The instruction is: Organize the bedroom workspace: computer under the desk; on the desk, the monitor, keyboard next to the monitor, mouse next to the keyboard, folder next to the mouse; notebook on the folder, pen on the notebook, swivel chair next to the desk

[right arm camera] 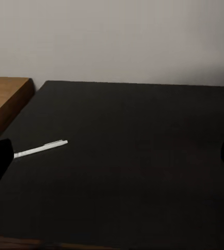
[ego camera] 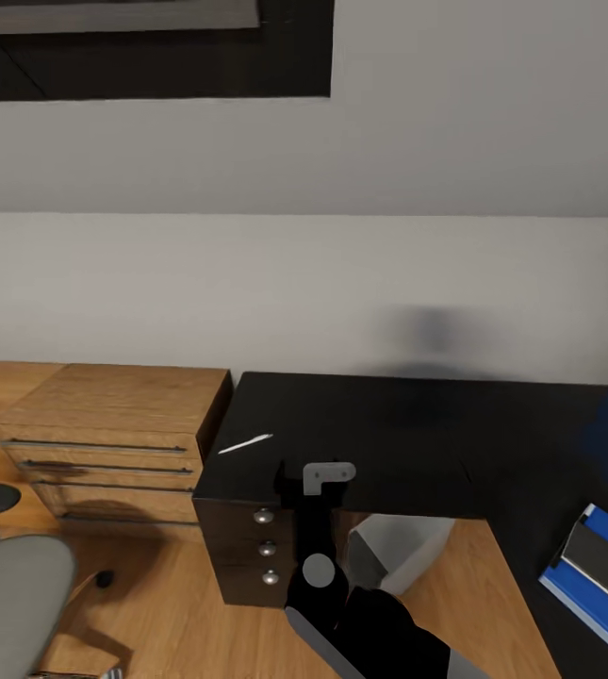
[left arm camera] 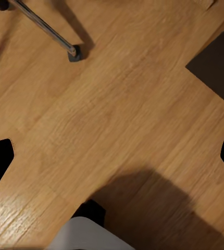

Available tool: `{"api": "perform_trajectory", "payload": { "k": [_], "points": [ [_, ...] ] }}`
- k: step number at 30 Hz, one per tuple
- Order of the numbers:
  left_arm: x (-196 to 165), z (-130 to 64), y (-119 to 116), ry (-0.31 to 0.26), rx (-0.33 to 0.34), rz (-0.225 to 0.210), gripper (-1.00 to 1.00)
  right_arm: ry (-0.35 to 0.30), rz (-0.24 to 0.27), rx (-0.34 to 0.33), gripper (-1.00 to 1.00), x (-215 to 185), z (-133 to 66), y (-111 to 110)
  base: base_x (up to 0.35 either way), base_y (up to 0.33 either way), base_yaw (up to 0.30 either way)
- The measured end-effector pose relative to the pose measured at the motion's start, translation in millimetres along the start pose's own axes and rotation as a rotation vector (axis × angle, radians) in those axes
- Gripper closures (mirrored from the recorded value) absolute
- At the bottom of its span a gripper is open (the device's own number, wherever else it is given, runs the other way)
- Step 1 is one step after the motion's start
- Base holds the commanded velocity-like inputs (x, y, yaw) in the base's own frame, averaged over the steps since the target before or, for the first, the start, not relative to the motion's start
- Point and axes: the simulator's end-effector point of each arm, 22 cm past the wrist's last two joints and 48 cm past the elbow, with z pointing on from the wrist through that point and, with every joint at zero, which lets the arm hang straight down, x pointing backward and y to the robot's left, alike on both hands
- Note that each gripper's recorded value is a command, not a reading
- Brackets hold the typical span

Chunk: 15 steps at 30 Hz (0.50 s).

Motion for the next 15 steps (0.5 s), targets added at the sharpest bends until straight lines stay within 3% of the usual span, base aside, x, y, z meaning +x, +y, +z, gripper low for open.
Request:
{"api": "perform_trajectory", "payload": {
  "k": [12, 13, 15],
  "points": [
    [4, -0.9, -6, 0.004, 0.01, -0.001, -1.0, 0.011, -0.022, -0.007, -1.0, 12, 0.4, 2, 0.0, 0.0, 0.279],
    [10, -2.5, -15, 0.006, 0.029, 0.056, -1.0, 0.012, -0.024, -0.004, -1.0, 15, 1.4, 1, 0.0, 0.0, 0.275],
    [11, -3.6, -22, 0.001, 0.044, 0.088, -1.0, 0.012, -0.023, -0.003, -1.0, 16, 1.8, 0, 0.0, 0.0, 0.265]
  ]
}}
